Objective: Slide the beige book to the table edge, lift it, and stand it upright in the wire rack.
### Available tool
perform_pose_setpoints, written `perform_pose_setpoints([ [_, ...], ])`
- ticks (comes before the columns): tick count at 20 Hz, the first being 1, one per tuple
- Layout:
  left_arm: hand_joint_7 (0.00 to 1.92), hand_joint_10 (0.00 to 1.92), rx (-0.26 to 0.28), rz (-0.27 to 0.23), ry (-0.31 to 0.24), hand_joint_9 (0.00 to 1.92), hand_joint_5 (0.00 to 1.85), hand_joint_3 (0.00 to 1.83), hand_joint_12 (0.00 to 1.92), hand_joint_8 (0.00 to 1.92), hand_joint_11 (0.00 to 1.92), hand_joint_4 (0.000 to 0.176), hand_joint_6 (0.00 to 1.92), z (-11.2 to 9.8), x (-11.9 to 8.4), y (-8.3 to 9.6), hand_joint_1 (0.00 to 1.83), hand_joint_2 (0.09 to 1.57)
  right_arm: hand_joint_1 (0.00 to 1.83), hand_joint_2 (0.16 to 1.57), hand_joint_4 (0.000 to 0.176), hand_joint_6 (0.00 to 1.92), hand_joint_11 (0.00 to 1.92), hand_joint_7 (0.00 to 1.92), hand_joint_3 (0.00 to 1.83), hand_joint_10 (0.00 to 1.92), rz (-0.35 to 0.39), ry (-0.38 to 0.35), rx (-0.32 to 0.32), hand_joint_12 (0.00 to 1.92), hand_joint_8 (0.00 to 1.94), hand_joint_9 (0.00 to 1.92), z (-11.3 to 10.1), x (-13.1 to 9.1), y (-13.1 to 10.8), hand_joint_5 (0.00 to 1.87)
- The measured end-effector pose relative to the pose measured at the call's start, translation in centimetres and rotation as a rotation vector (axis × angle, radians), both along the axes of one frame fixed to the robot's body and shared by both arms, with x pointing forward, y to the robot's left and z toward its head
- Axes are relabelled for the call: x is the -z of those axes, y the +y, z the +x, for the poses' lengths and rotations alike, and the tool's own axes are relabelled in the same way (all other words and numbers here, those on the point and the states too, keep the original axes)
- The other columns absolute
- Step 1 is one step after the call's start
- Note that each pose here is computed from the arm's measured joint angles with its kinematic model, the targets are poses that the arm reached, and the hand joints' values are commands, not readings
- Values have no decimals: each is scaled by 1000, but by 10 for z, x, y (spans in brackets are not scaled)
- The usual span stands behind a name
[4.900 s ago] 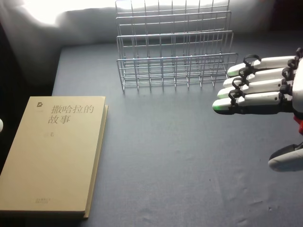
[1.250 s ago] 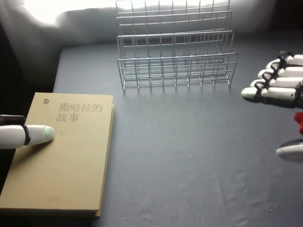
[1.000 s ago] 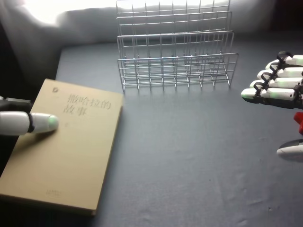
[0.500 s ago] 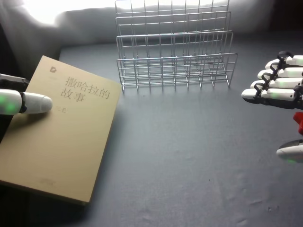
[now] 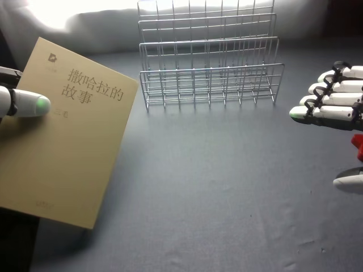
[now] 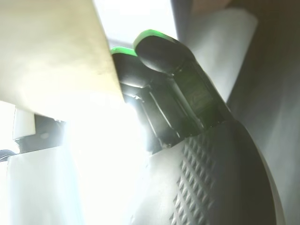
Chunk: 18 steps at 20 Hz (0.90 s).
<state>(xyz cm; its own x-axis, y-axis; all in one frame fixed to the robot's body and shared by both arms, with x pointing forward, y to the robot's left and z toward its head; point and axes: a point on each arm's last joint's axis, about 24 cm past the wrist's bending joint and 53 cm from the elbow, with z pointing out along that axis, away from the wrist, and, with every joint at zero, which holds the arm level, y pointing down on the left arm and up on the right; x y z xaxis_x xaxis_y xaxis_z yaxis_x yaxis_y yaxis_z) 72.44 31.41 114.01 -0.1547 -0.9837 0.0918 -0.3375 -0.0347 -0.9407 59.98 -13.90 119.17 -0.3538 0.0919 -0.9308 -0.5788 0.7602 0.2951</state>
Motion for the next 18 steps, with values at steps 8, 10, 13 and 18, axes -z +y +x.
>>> perform_pose_setpoints([
  [8,884,1500,8,14,-98,1049,745,0,1690,1446,912,0,1135,9,-38,-1,1223,1213,225,1184,0,0,0,173,0,0,0,-3,0,305,0,146,0,-1,0,164],
  [10,876,1509,9,23,-134,1029,734,1,1705,1460,879,0,1145,12,-48,-2,1221,1217,201,1190,0,0,0,160,2,0,1,-4,-1,269,0,138,0,-1,0,149],
  [13,880,1515,1,24,-179,1039,723,1,1710,1454,887,0,1163,15,-62,-1,1220,1219,203,1187,0,3,0,158,0,5,0,-3,1,251,2,129,0,-1,-1,151],
  [18,887,1494,-22,32,-285,1034,726,0,1692,1439,883,0,1161,22,-95,6,1222,1216,181,1191,0,2,0,175,1,14,3,-3,2,265,8,162,0,-1,-1,147],
])
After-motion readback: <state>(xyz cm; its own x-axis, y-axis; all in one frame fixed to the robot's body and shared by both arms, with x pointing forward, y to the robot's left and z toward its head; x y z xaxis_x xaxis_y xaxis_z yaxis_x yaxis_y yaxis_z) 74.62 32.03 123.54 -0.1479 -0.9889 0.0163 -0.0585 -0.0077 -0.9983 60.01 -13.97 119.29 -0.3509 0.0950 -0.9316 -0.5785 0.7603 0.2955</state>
